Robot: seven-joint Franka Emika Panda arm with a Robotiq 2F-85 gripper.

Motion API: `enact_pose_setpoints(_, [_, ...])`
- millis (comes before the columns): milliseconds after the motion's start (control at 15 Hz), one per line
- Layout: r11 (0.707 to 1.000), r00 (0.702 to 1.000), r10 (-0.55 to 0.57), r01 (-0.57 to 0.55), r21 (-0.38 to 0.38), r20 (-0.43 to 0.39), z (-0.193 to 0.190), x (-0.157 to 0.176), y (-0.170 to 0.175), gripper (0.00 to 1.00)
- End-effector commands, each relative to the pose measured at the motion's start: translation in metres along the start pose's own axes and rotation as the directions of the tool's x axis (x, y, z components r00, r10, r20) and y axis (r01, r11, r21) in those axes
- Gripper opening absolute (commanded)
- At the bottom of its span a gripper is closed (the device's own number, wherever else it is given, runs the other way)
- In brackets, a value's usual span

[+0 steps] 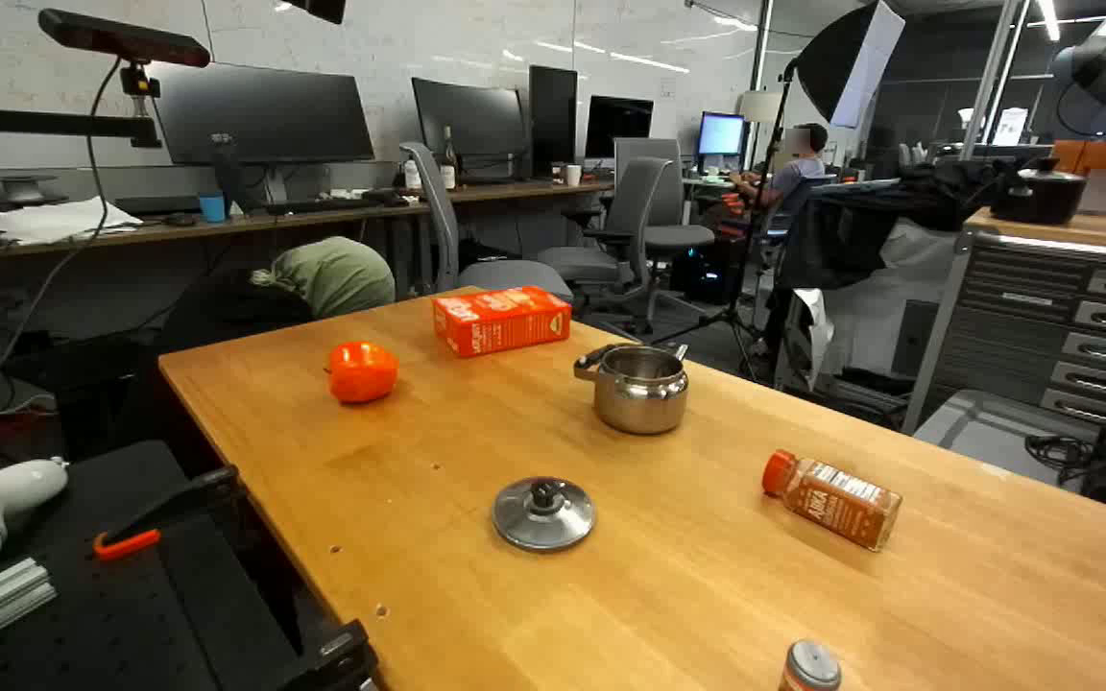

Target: Put the lid on the metal tea pot

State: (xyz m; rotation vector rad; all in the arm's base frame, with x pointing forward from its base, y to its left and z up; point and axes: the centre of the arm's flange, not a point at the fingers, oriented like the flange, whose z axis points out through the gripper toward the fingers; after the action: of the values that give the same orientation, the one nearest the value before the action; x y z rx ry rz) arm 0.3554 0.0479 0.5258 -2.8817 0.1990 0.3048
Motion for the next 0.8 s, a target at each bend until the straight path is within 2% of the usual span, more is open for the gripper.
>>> enact_pose_setpoints(0, [1.000, 1.000, -0.001, 0.001, 0.000, -0.003, -0.0009, 0.0001, -0.0002, 1.00])
enact_pose_setpoints(733, [1.000, 1.000, -0.003, 0.003, 0.002, -0.011, -0.0045, -0.0005, -0.0011, 1.00])
